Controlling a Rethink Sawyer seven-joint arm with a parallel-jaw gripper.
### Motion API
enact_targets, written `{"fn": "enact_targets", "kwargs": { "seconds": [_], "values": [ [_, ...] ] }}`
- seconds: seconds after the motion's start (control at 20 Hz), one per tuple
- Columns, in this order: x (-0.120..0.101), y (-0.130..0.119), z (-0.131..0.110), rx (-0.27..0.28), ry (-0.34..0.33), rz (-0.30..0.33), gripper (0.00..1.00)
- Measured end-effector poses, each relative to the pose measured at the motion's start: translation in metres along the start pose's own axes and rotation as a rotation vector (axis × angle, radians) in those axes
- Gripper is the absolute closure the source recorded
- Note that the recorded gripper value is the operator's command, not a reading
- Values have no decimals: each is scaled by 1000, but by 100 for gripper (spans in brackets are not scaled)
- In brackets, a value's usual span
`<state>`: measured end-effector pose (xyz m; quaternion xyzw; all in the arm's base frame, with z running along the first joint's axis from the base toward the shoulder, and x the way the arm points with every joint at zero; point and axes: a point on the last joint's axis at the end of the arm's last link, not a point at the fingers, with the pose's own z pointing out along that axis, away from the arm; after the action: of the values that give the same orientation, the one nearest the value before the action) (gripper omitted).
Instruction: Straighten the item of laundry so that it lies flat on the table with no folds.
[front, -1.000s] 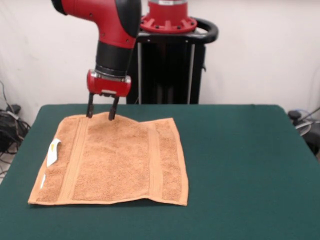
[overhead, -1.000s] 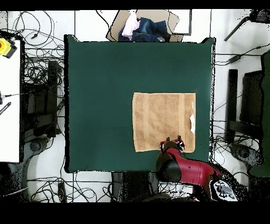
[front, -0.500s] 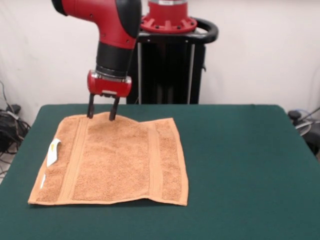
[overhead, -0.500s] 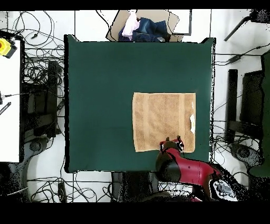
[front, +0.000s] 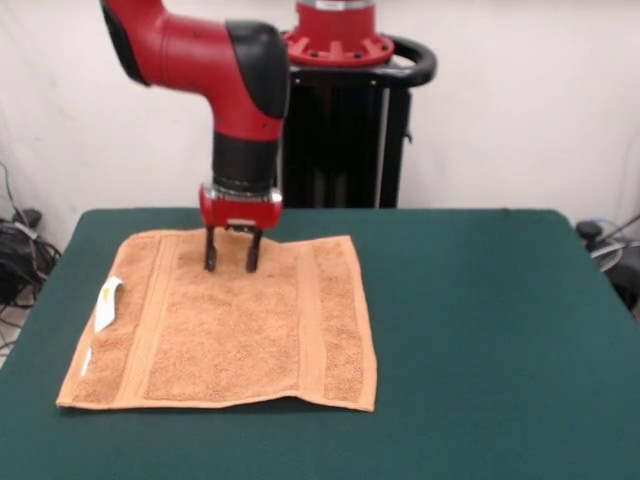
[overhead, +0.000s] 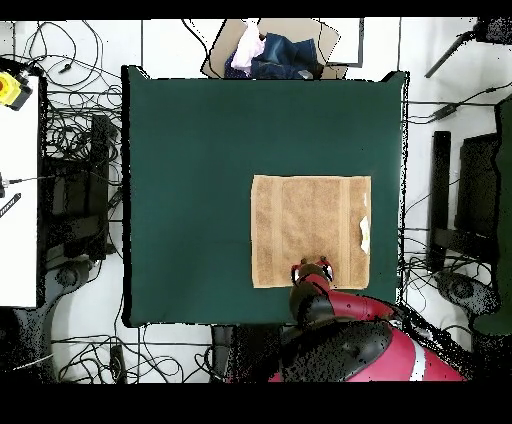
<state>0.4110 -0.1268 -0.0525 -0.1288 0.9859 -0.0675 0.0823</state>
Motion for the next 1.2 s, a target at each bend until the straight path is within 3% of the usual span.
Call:
{"fn": "enact_targets", "kwargs": {
  "seconds": [0.65,1.2],
  "values": [
    [-2,-2,1,0,8,50,0],
    [-8,-2,-2,2,29,56,0]
  ]
}}
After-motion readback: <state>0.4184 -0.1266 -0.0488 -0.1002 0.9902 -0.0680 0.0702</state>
